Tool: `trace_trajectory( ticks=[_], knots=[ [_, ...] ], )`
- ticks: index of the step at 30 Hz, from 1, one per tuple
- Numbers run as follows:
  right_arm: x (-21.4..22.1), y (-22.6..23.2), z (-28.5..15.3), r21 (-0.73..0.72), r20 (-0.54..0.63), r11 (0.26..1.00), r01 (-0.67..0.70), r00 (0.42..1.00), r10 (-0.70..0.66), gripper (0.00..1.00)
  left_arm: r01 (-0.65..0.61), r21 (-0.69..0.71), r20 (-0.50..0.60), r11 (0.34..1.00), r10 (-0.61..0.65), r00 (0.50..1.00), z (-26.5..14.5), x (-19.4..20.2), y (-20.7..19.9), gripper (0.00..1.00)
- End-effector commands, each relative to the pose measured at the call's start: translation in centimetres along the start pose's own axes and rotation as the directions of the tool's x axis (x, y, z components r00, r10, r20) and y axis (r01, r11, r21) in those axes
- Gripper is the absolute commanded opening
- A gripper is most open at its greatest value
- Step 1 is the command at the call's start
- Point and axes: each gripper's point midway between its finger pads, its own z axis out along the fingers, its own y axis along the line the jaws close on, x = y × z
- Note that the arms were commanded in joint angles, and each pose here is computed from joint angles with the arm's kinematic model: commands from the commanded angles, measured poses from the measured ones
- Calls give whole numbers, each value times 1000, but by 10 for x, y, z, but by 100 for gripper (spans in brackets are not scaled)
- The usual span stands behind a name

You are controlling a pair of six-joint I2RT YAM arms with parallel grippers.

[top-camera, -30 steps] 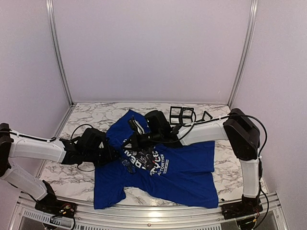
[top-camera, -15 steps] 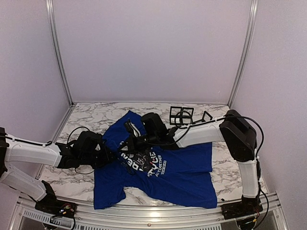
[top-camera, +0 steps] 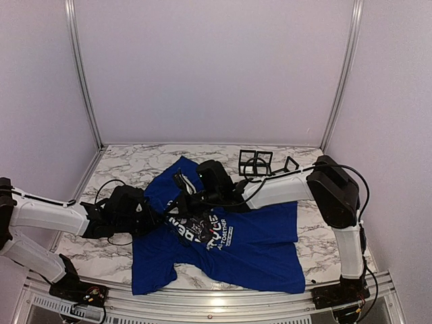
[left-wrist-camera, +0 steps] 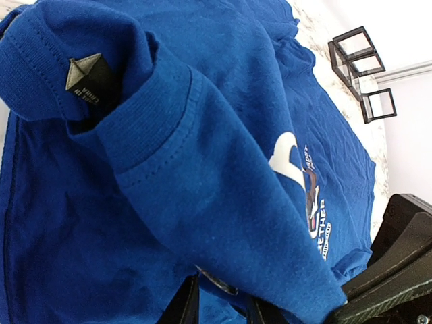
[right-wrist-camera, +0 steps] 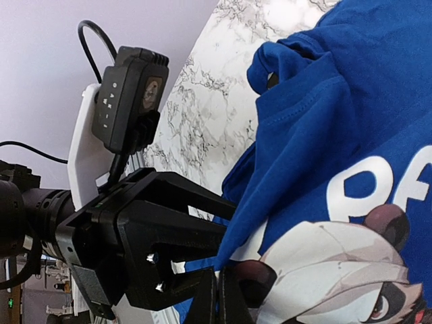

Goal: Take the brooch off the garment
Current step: Pick up the brooch from the flattened clothing.

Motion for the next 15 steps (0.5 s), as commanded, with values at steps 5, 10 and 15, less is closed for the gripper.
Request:
trace_trajectory(
  ticks=[5,10,15],
  knots=[
    [0,11,5,-21,-5,1000,19,1000,-19,0,27,-19,8,999,-27,1000,7,5,11,19],
    [3,5,5,1,-9,1000,23,1000,-23,0,23,-21,10,1000,-23,1000,9,4,11,14],
    [4,2,5,16,-10,1000,23,1000,-23,0,3,-11,5,1000,-3,1000,11,4,7,4]
  ],
)
